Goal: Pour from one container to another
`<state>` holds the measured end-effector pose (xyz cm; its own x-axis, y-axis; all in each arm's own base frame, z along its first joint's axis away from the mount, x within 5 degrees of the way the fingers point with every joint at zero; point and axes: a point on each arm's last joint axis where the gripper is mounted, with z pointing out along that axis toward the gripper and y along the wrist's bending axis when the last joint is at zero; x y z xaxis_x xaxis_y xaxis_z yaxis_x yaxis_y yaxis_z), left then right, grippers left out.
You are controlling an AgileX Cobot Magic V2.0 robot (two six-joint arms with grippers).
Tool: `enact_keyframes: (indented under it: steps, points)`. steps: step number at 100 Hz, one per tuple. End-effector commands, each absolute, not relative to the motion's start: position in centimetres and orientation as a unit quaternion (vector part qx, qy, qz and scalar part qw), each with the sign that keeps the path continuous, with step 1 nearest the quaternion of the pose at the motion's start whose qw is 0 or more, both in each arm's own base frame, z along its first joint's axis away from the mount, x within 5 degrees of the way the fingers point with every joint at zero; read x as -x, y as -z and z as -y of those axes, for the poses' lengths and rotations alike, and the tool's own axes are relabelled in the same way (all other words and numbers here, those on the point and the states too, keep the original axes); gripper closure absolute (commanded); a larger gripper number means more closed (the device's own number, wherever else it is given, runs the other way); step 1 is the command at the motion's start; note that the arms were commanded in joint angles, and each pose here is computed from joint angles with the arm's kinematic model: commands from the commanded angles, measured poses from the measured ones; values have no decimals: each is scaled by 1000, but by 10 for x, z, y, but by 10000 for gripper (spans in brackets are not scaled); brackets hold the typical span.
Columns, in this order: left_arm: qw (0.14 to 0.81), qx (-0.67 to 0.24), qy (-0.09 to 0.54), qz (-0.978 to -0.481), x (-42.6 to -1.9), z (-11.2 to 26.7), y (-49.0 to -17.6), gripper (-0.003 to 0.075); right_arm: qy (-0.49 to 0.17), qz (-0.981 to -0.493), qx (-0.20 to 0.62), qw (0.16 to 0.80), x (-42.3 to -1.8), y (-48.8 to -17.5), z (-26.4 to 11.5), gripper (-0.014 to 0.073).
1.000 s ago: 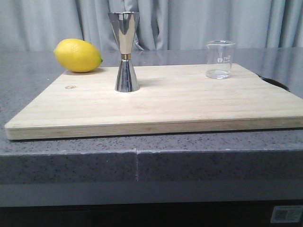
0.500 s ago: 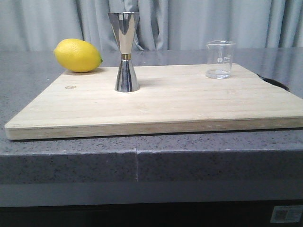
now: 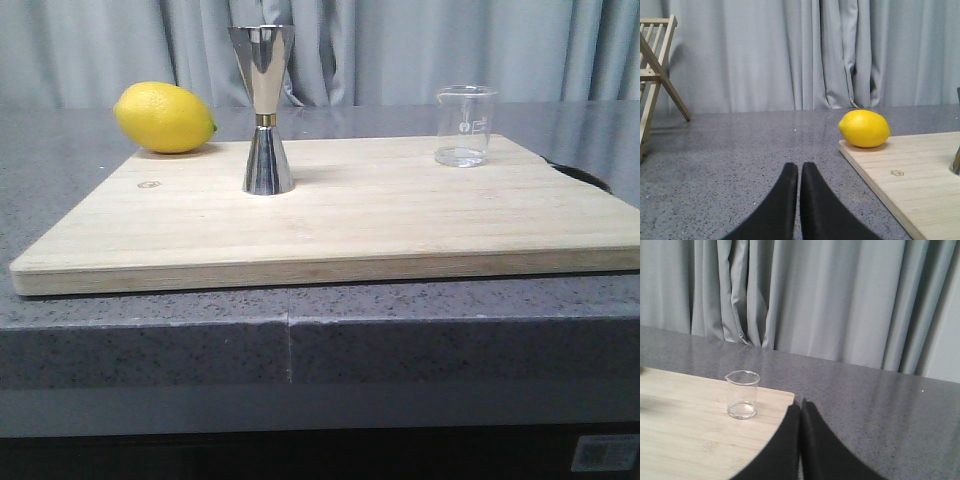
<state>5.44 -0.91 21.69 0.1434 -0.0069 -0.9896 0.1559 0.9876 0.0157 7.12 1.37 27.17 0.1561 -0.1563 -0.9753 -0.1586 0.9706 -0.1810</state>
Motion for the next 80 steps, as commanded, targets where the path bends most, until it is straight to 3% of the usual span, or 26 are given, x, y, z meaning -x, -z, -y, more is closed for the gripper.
enact_keyframes:
  steps: [1,22,44,80]
  points:
    - [775,-56,63,-626,-53,10,-215,739,-4,-614,123,779,-69,-286,-15,662]
    - [775,-56,63,-626,-53,10,-215,739,-24,-623,93,776,-70,-285,-13,662]
    - [775,-56,63,-626,-53,10,-215,739,0,-639,106,762,-71,-279,-12,662]
    - [775,-56,63,-626,-53,10,-215,739,20,-633,57,772,-57,-240,-4,662]
